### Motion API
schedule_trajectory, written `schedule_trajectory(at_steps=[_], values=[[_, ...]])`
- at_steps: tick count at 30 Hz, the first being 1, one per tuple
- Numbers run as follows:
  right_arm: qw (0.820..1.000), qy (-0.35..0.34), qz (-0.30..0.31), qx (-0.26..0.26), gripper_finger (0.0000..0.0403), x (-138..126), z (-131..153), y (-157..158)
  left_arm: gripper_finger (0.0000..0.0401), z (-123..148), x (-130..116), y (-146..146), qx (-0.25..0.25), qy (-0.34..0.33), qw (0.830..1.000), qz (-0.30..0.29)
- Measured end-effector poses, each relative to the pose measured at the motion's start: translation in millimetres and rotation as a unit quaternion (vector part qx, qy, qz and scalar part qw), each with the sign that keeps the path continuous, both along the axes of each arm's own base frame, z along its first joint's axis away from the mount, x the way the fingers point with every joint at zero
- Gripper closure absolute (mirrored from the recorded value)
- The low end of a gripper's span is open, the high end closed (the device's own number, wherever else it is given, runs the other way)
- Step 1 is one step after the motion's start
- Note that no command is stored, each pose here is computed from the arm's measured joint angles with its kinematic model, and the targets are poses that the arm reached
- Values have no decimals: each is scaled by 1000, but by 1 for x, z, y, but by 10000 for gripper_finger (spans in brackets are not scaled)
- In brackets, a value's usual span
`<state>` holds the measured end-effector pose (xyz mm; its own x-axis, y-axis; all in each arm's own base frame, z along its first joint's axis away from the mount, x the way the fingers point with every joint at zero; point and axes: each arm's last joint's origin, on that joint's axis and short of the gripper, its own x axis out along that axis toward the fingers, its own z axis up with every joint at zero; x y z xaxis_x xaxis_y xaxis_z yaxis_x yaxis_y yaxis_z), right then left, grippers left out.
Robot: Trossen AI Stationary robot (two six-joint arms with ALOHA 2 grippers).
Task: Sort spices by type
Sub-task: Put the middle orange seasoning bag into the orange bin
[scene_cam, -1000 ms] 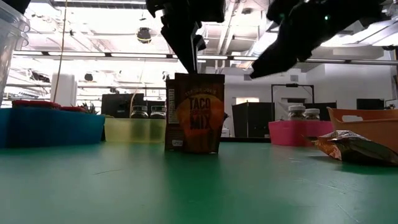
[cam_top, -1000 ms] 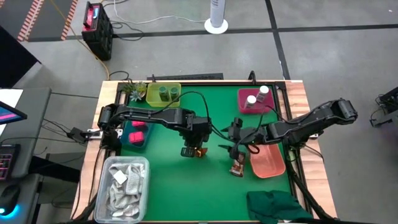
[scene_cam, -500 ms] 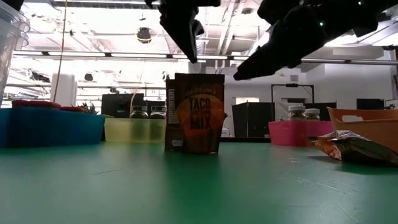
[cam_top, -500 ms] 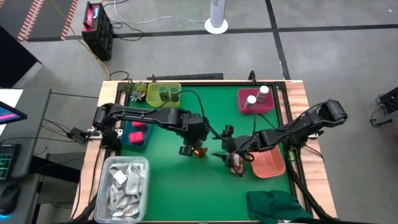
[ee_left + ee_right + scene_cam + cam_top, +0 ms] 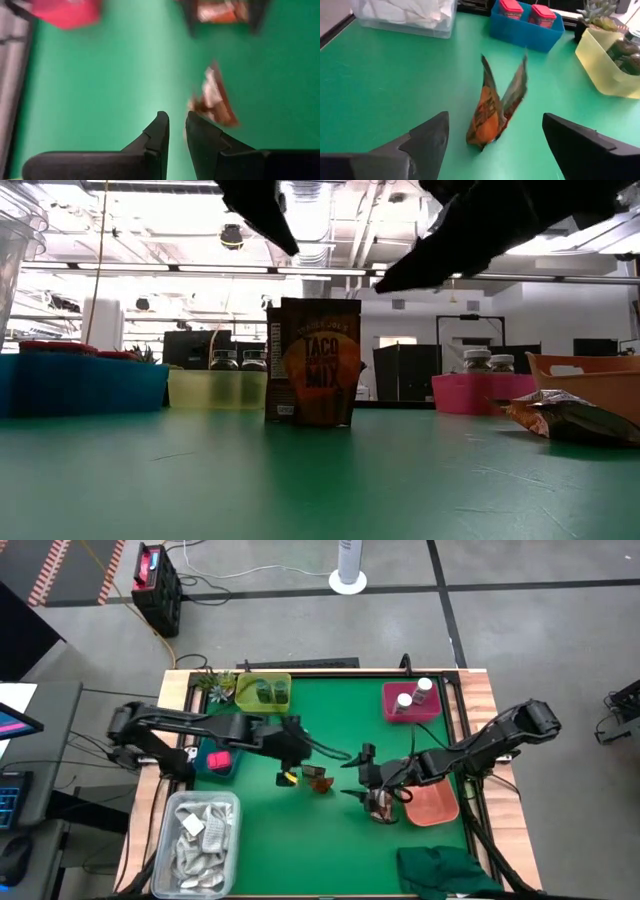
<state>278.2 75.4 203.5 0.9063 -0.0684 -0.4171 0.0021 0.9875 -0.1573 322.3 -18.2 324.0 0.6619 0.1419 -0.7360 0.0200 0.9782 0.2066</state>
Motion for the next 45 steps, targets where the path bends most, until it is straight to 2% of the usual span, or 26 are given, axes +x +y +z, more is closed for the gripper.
schedule_trajectory(at_steps=[8,13,17,20,28,33,42,45], values=[[998,21,31,-52,111,31,13,11,345,7,-50,6,-11,-122,990,67],[997,25,32,-70,120,50,18,11,345,5,-67,7,-20,-184,980,75],[995,52,35,-73,121,65,14,8,345,1,-72,6,-12,-259,964,58],[994,78,36,-75,121,75,13,6,345,-3,-72,6,-2,-292,955,56],[987,137,25,-82,140,89,3,-1,345,1,-70,6,6,-334,941,56],[987,140,12,-73,205,90,3,-7,345,4,-70,6,24,-344,937,55],[985,162,22,-58,377,87,2,-7,345,1,-70,5,27,-339,939,53],[981,186,21,-54,387,83,7,-6,345,-5,-70,5,28,-340,939,52]])
